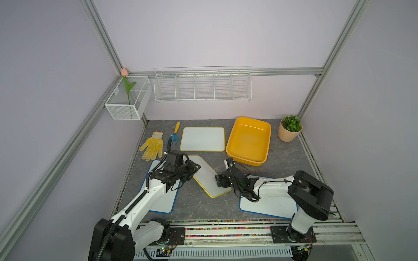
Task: Put the whiteboard into the storage box
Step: Pick up the whiteboard at the center of the board.
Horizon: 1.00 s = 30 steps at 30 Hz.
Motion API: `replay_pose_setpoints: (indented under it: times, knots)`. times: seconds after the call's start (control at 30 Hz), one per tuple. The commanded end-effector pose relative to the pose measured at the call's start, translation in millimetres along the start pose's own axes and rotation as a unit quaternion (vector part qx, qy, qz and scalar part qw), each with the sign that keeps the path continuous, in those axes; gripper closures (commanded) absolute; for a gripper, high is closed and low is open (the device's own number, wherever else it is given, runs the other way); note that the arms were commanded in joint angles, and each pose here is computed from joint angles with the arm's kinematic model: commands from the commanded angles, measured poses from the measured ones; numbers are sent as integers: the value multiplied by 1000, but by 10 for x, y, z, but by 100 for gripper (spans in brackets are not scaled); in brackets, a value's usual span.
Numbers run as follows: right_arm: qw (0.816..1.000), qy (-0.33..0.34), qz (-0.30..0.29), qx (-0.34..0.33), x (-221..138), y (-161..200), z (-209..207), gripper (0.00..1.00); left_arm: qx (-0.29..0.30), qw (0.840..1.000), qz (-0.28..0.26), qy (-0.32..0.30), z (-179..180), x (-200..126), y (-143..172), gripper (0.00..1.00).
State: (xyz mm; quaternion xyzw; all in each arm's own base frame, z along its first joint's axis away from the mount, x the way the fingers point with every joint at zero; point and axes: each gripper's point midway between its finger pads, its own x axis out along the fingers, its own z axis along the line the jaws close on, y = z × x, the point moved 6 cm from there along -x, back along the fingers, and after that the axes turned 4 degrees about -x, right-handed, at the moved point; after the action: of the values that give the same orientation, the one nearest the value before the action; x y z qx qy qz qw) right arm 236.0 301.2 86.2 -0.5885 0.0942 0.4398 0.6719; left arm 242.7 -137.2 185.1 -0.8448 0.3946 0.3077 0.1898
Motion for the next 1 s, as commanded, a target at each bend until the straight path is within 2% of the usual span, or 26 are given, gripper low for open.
replay_pose_setpoints:
  times: [0.0, 0.17, 0.43, 0.63, 0.73, 0.9, 0.97]
  knots:
    - [1000, 2, 21, -8, 40, 145, -34, 11, -6, 999, -33, 5, -19, -69, -61, 58]
    - [1000, 1, 23, -5, 62, 164, -36, 11, -39, 997, -60, 21, 20, -95, -84, 59]
    - [1000, 1, 23, 1, 67, 177, -36, 11, -45, 995, -84, 11, 34, -133, -132, 71]
    - [1000, 19, 12, 3, 27, 181, -102, 11, -46, 995, -89, 8, 49, -135, -140, 93]
    - [1000, 29, -2, -8, -31, 137, -125, 11, -38, 995, -90, 8, 29, -144, -147, 100]
    - [998, 38, -41, -36, -235, -71, -118, 11, -6, 995, -95, 22, -124, -231, -176, 100]
    - [996, 41, -58, -49, -334, -162, -114, 11, 29, 994, -96, 39, -244, -288, -189, 100]
